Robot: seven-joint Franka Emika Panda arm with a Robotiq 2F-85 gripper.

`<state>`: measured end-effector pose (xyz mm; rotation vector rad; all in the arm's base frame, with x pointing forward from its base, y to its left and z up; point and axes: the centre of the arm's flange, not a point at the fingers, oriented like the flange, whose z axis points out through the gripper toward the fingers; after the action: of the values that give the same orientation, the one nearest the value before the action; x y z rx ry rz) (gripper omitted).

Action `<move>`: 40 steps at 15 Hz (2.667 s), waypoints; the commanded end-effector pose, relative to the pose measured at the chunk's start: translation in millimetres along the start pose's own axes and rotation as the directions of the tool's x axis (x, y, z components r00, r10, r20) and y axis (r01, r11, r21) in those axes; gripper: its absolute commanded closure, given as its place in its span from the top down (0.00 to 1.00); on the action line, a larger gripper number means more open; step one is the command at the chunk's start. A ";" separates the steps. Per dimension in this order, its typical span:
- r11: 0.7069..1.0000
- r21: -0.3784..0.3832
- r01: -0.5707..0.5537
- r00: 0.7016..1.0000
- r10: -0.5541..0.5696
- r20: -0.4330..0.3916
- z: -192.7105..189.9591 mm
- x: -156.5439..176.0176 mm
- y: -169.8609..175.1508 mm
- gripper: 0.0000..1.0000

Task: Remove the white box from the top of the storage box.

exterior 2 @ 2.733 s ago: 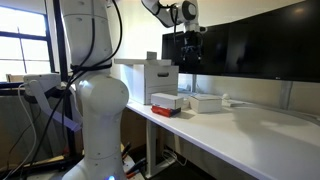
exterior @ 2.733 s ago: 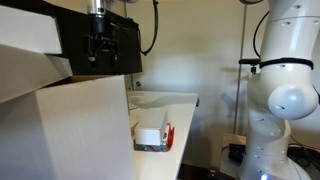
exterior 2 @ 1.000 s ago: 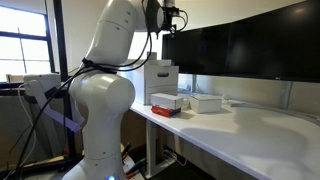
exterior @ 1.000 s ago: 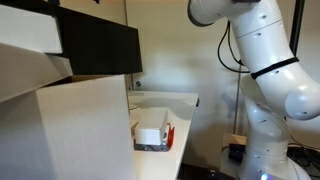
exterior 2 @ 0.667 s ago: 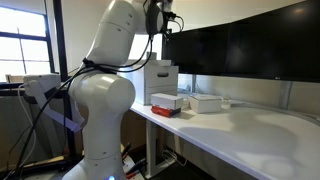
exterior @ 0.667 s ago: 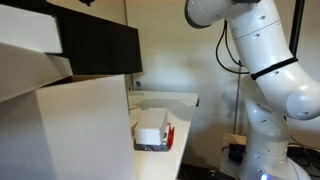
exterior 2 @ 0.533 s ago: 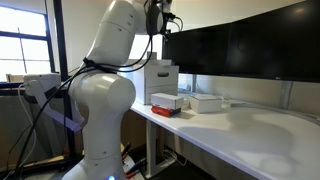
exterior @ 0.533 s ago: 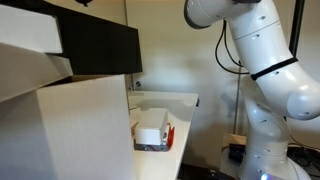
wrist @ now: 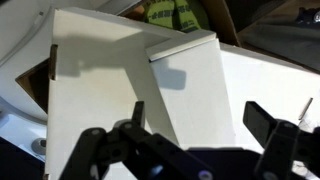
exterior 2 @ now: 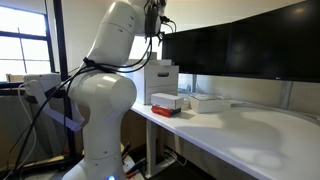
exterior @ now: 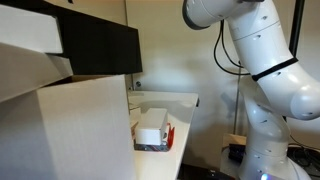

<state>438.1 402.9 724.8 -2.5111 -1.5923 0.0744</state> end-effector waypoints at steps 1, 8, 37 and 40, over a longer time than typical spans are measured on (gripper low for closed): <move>0.999 0.019 0.037 0.999 -0.036 -0.016 24.5 2.7 -14.0 1.00; 0.996 -0.040 0.084 0.981 -0.090 -0.174 59.9 37.0 -13.5 1.00; 0.800 0.097 0.592 0.806 -0.591 -0.036 52.0 -13.9 -10.7 1.00; 0.797 0.073 0.599 0.801 -0.597 -0.051 53.7 -19.6 -9.8 1.00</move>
<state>432.3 419.6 684.9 -1.8480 -2.2120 0.0513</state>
